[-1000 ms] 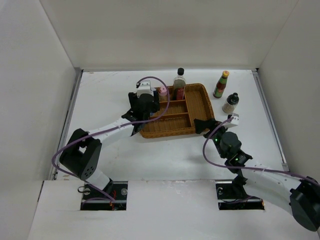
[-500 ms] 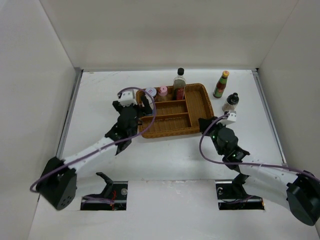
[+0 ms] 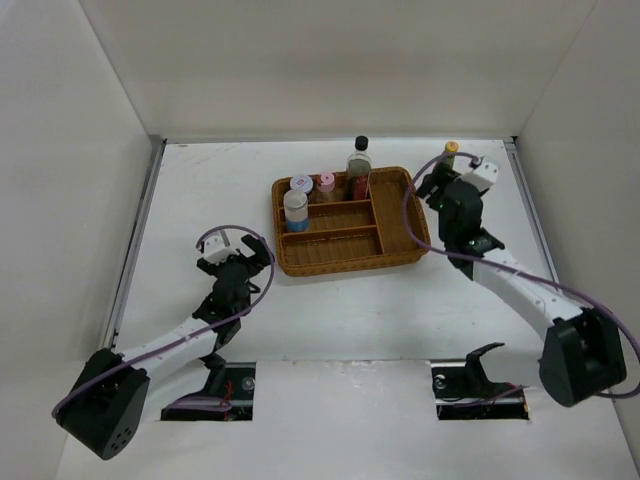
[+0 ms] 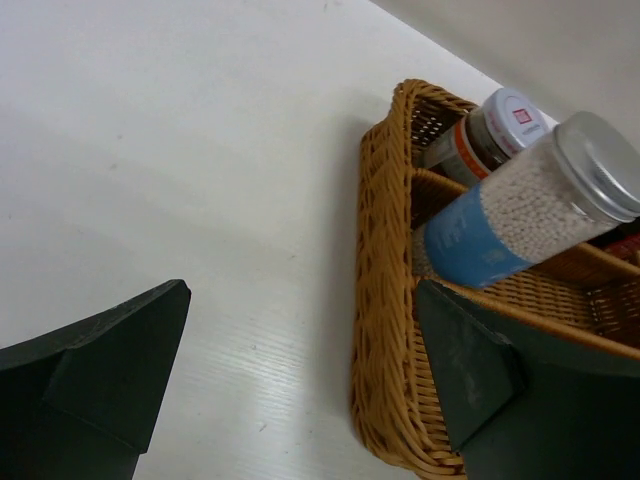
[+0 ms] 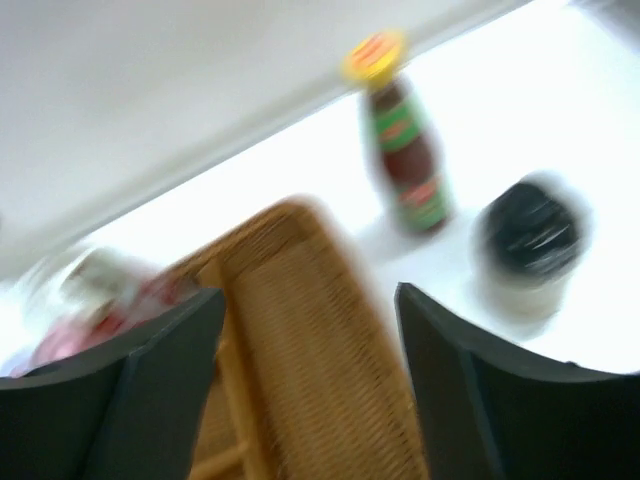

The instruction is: Organize the condiment bottles

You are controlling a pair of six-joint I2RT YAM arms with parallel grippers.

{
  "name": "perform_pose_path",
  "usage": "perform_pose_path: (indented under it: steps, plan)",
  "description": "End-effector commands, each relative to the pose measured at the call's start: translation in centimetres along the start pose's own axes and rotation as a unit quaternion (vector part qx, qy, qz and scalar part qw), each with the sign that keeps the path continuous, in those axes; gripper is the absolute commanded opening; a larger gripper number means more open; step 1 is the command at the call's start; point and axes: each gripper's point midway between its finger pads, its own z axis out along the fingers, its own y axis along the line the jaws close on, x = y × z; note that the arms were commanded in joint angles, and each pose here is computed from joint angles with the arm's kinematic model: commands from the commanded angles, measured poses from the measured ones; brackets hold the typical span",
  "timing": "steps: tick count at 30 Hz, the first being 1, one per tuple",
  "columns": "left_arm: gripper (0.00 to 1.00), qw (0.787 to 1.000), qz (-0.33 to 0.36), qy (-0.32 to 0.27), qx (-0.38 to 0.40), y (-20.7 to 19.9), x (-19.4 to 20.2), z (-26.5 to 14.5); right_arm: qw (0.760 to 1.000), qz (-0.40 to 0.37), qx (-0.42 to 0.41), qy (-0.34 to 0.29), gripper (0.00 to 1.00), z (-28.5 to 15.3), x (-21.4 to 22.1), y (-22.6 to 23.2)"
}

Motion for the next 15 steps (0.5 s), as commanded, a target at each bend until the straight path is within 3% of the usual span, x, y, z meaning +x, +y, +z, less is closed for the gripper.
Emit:
perform_pose_path:
  steps: [1, 4, 11, 15]
  plan:
    - [1.0, 0.996, -0.075, -0.029, 0.029, -1.2, -1.9, 0.2, 0.992, -0.06, 0.109, -0.011, 0.84, 3.0, -2.8, -5.1]
    - [1.0, 0.996, -0.081, -0.031, 0.033, -1.1, -1.7, -0.1, 0.979, -0.084, 0.187, 0.004, 1.0, 4.8, -3.1, -9.8]
    - [1.0, 0.996, -0.081, -0.017, 0.032, -1.2, -0.8, 0.2, 0.964, -0.12, 0.216, 0.098, 1.0, 8.4, 1.0, -13.4]
    - [1.0, 0.996, -0.084, -0.016, 0.029, -1.3, -0.7, 0.7, 0.968, -0.107, 0.181, 0.137, 1.0, 10.2, 3.0, -13.1]
